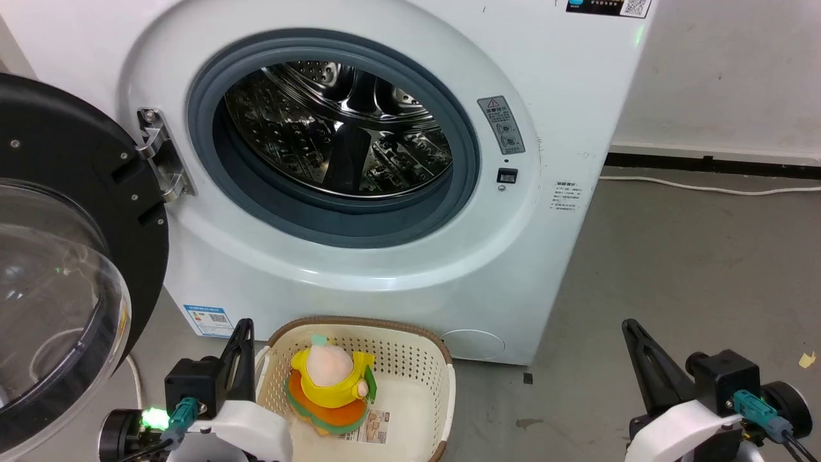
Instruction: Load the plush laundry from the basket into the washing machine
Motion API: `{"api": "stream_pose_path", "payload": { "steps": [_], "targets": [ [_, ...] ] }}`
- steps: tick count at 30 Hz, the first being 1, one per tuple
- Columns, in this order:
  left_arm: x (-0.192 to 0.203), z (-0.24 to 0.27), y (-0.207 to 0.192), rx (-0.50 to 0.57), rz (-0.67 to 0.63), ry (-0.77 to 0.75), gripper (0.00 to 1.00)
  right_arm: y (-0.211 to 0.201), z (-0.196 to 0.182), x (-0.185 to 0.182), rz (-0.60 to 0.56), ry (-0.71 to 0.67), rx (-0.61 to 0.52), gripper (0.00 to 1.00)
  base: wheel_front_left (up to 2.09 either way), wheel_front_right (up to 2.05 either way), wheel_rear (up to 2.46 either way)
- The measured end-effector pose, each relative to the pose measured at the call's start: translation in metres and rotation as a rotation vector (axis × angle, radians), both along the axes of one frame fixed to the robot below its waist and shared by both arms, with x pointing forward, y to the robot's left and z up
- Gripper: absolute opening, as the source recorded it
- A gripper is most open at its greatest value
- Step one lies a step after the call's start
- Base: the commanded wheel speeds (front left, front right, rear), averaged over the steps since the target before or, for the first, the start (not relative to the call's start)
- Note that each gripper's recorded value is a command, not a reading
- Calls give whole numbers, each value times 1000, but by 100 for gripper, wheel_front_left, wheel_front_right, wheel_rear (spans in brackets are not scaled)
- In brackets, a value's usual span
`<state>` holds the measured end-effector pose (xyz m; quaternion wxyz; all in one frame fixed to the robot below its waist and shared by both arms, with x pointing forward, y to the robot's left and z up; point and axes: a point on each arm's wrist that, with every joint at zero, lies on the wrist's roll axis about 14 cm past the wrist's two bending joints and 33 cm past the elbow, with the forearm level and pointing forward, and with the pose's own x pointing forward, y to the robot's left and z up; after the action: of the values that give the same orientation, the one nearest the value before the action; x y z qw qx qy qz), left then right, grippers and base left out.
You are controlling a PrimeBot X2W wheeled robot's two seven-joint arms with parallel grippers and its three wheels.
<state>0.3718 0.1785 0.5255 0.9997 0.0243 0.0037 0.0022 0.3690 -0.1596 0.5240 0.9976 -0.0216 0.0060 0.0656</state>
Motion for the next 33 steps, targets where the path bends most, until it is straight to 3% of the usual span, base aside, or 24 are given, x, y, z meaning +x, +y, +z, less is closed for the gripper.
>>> {"api": "stream_pose_path", "payload": {
  "steps": [33],
  "targets": [
    [0, 0, 0, 0, 0, 0, 0, 0, 0, 0, 0, 0, 0, 0, 0, 0, 0]
  ]
}}
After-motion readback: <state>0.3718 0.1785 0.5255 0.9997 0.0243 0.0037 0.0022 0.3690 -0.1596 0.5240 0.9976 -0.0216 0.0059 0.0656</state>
